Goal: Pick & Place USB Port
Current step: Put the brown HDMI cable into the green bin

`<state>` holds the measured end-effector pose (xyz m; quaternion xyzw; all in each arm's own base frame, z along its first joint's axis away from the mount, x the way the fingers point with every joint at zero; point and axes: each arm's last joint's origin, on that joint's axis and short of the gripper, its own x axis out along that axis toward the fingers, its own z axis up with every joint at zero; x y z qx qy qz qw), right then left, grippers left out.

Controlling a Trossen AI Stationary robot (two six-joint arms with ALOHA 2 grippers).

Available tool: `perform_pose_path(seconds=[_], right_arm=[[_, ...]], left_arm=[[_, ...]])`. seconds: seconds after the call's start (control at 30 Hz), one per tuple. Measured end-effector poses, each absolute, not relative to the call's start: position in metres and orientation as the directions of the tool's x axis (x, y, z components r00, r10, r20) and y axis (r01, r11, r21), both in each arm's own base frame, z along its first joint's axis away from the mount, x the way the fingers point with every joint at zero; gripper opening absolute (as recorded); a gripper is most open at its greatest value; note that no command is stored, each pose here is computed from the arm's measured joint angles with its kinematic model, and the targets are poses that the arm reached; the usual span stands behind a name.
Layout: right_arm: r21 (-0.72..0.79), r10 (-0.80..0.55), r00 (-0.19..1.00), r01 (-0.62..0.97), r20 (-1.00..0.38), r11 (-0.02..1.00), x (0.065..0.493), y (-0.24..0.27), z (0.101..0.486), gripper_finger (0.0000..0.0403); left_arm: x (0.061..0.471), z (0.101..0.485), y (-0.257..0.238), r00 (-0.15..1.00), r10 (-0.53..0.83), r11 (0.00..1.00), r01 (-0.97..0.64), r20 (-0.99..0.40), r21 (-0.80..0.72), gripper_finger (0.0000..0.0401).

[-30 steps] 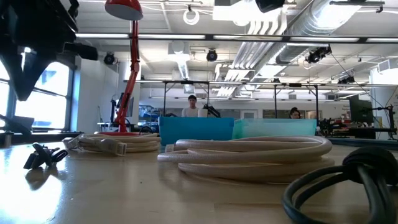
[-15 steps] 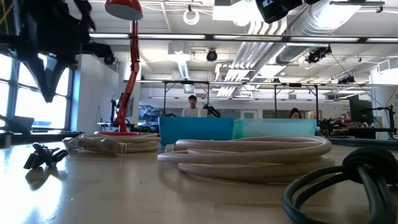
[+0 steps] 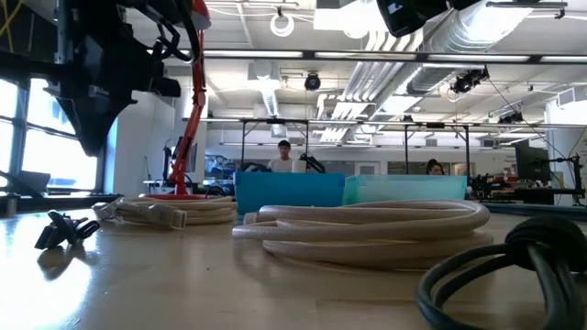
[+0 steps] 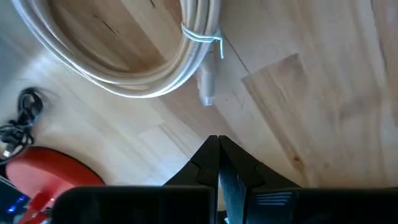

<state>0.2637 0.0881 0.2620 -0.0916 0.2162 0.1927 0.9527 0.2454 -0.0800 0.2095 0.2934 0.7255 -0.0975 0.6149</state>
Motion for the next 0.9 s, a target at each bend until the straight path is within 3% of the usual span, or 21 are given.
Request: perform_pose_path(seconds=[0.3,0.5,0.9], right_arm=[[-0.063,0.326,0.817,-0.401,-0.475,0.914,0.262,0.088,0.259,0.0012],[-0.05,0.327,0.813,-0.398,-0.481,0.916,0.262,0.088,0.259,0.0012],[-0.042,0.325,0.804,-0.396,-0.499,0.917,0.261,0.087,0.257,0.0012]], left_arm=[[0.247,0.209,-0.083,-0.048,0.298,0.709,0.679,-0.953,0.188,0.0003],[0.251,0.209,-0.09,0.029,0.301,0.631,0.743,-0.953,0.222,0.0003],[0.255,0.209,-0.09,0.076,0.315,0.619,0.739,-0.946,0.266,0.0003]])
